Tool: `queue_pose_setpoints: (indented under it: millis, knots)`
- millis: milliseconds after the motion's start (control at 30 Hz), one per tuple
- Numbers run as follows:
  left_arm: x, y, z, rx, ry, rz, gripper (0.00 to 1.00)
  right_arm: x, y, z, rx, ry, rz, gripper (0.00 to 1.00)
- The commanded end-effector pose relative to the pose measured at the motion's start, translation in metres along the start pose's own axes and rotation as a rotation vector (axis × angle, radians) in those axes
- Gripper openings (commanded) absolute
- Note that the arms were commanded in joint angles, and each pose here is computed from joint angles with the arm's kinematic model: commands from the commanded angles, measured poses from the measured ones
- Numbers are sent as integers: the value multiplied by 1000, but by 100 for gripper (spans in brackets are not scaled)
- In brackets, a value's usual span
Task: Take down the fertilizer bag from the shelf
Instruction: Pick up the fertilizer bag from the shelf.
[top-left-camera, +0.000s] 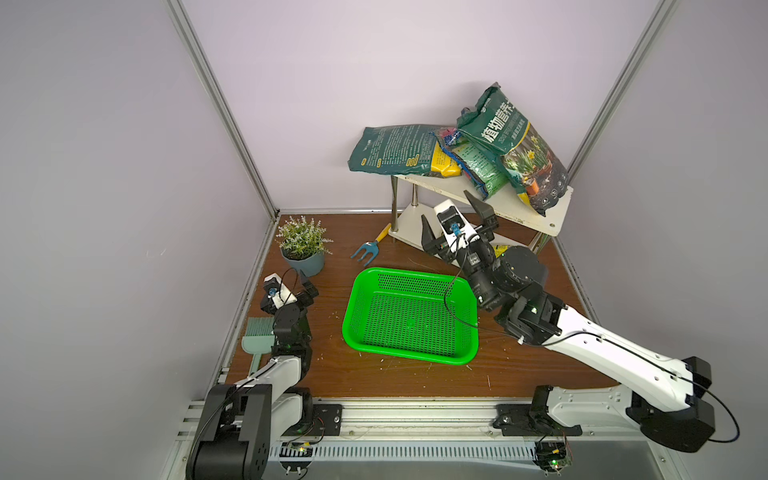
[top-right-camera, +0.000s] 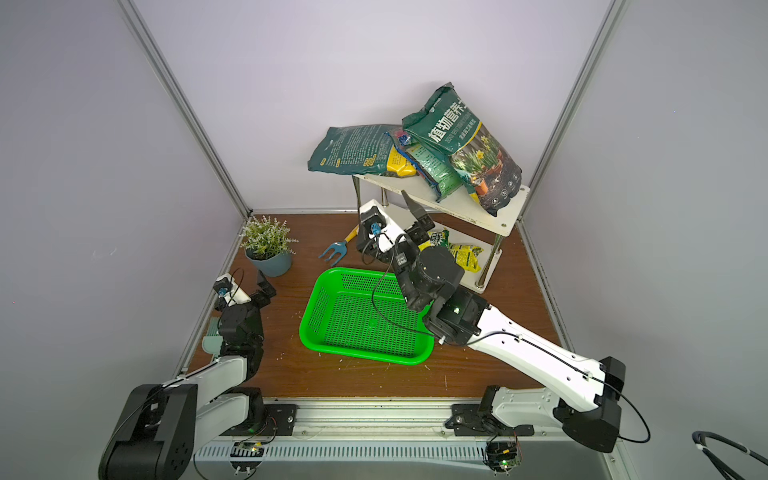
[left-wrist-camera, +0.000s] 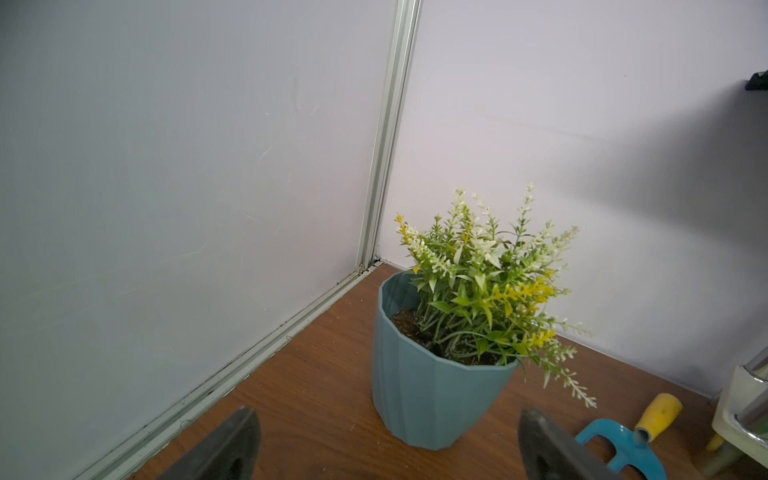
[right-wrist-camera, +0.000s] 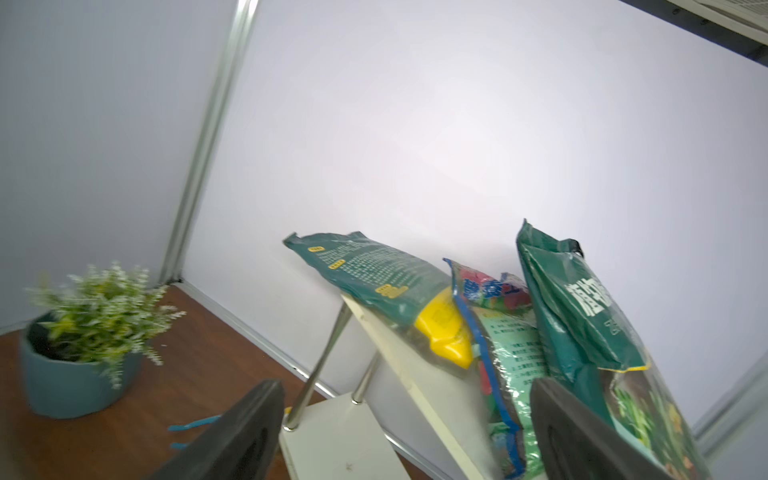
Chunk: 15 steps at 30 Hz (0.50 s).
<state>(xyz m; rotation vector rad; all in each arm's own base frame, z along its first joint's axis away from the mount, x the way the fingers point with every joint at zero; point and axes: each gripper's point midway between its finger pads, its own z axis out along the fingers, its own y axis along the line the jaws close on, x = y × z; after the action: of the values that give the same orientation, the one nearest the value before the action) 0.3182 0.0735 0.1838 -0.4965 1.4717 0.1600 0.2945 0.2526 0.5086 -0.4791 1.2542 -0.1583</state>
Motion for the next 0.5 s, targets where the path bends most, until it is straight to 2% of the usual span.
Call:
queue_pose_setpoints:
  millis: [0,167,467]
  knots:
    - [-9,-5,7,12,-15,-10,100,-12,-52,13,162,0,14,97]
    - [-10,-10,7,35,-14,-13,100,-5,-79,44,244,45,1,97]
    - [-10,-18,9,73,-5,2,100,22,-101,122,339,268,-80,99]
